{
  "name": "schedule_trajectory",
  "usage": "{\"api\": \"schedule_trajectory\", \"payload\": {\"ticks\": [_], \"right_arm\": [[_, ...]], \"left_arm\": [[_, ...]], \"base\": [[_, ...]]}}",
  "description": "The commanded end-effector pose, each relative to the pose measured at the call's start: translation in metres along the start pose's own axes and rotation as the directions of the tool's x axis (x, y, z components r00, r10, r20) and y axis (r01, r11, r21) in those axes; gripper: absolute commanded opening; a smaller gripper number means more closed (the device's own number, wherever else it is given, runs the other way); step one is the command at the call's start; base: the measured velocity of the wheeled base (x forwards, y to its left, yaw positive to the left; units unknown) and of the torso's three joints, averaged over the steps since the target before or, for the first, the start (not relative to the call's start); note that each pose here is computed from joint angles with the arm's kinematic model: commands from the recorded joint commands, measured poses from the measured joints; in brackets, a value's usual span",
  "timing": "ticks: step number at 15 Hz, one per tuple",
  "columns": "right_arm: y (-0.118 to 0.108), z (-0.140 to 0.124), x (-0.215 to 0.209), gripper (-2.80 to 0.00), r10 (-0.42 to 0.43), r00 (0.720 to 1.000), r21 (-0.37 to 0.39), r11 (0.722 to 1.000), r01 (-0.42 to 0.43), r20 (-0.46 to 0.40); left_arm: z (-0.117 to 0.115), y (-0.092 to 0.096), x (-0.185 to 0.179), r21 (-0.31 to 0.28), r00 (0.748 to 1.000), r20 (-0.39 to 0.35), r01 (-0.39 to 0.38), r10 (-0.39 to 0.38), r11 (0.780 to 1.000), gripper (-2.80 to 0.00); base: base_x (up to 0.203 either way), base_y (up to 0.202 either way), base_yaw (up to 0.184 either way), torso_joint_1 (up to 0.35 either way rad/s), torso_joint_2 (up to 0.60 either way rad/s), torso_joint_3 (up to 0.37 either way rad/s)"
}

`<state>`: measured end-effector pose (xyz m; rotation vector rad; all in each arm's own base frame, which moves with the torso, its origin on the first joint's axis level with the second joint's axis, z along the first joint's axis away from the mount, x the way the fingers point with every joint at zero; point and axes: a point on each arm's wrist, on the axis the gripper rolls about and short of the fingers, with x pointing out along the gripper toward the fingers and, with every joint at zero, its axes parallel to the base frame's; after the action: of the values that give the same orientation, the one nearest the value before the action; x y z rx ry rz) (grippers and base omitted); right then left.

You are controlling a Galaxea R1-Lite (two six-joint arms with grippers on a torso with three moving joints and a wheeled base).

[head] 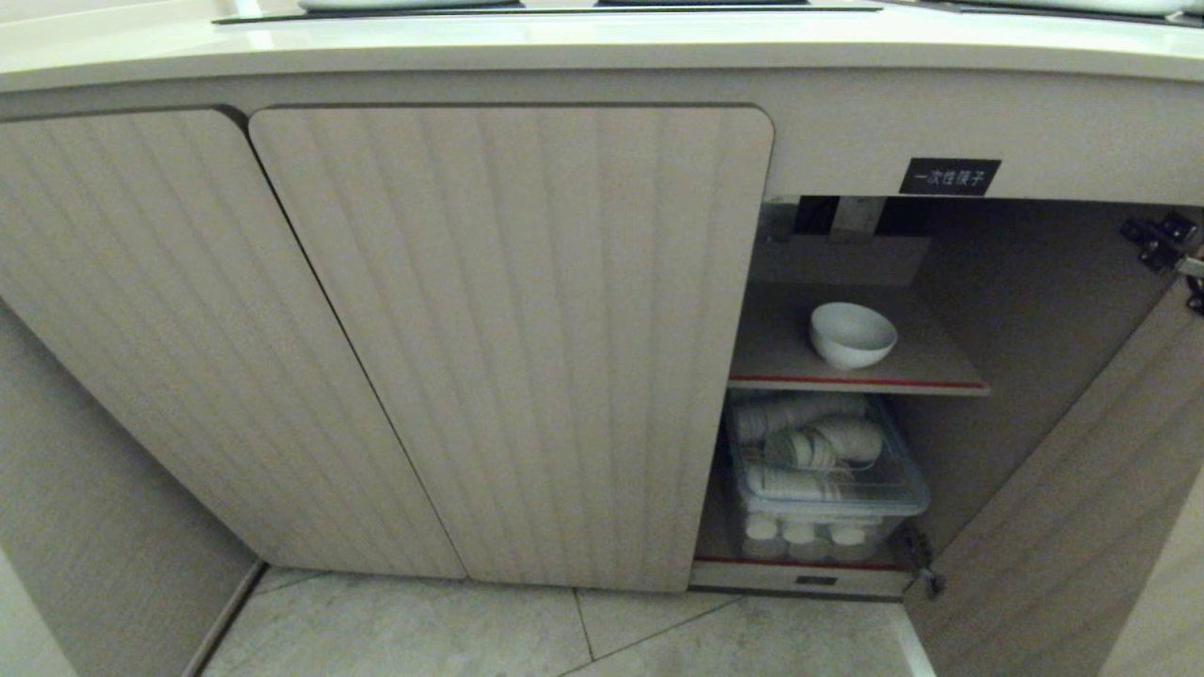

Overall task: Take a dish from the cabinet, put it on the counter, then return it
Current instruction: Close the cabinet door

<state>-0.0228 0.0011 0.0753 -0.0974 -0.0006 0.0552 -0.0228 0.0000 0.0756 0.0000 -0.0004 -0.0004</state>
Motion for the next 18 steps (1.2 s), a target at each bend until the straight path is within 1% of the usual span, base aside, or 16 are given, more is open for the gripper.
{"api": "schedule_trajectory", "payload": {"ticks": [1,18], "right_arm": [[0.0,0.0,0.0,-2.8,0.0,1.0,-0.001,1.0,0.0,0.001],[0.0,0.0,0.0,-2.8,0.002,1.0,-0.001,1.0,-0.002,0.001]], "left_arm": [[-0.0001,0.0,0.0,0.0,1.0,0.0,0.001,-0.001,1.0,-2.8],[-0.0001,0.0,0.0,0.0,1.0,0.0,0.0,0.0,1.0,-2.8]], "base": [[0.0,0.0,0.0,0.0,0.0,0.0],[0.0,0.0,0.0,0.0,0.0,0.0]]}}
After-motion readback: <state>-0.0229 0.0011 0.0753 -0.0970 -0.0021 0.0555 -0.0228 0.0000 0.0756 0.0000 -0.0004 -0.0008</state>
